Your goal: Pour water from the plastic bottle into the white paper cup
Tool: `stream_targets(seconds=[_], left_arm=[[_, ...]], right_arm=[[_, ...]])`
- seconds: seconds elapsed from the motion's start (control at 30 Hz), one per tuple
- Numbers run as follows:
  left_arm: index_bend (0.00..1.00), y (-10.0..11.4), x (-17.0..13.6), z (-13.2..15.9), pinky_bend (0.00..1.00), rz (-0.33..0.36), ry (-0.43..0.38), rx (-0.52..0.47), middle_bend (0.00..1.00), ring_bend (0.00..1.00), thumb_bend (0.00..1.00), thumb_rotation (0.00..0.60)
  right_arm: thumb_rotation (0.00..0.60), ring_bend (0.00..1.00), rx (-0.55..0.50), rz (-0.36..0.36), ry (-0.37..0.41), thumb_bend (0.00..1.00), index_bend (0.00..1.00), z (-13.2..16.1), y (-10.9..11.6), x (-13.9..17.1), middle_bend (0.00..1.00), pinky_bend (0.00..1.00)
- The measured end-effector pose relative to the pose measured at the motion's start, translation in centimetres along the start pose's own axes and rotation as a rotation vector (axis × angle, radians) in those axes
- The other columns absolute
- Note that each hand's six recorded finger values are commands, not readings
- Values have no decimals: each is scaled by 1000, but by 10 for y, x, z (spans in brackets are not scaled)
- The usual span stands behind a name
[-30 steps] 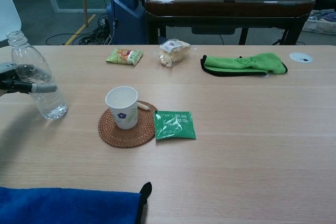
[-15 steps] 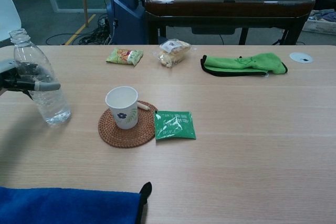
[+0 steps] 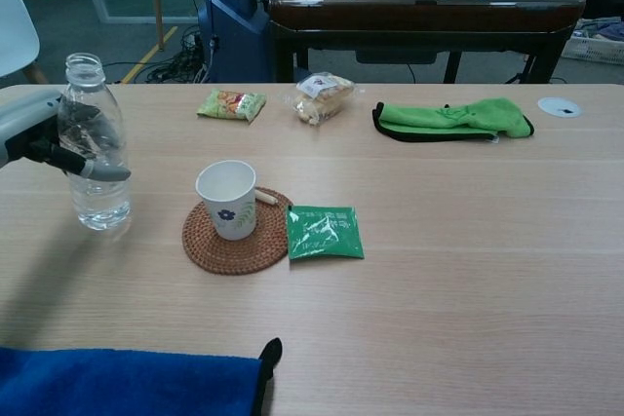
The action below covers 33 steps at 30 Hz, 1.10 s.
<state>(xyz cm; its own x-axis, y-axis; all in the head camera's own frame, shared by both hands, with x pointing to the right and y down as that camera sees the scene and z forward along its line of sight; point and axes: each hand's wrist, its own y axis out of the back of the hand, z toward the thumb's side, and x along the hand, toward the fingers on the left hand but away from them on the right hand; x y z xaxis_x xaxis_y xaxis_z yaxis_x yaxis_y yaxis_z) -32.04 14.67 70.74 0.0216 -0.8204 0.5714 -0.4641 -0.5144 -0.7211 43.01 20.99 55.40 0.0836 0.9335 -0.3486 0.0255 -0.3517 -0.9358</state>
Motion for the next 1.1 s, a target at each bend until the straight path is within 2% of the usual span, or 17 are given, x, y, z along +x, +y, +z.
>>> stream_targets(seconds=[0.13, 0.37, 0.63, 0.87, 1.1], left_arm=[[624, -1, -6, 16, 539, -6, -46, 139, 593, 581, 29, 600], [628, -4, -8, 32, 540, -7, -83, 320, 599, 585, 33, 600], [626, -7, -4, 39, 541, -15, -26, 512, 599, 585, 34, 600], [625, -14, 1, 46, 541, -38, 43, 626, 599, 585, 41, 600], [634, -15, 7, 54, 541, -7, 63, 751, 599, 585, 42, 600]], right_arm=[[600, 132, -1, -2, 0, 45, 126, 0, 1, 1, 189, 237], [600, 132, -6, -6, -3, 44, 126, -2, 3, 1, 189, 236], [600, 132, -6, -3, -4, 45, 126, -2, 3, 1, 190, 236], [600, 132, -5, 3, -4, 44, 126, -2, 2, 1, 189, 236], [600, 132, -8, 5, -7, 45, 126, -3, 2, 0, 189, 236]])
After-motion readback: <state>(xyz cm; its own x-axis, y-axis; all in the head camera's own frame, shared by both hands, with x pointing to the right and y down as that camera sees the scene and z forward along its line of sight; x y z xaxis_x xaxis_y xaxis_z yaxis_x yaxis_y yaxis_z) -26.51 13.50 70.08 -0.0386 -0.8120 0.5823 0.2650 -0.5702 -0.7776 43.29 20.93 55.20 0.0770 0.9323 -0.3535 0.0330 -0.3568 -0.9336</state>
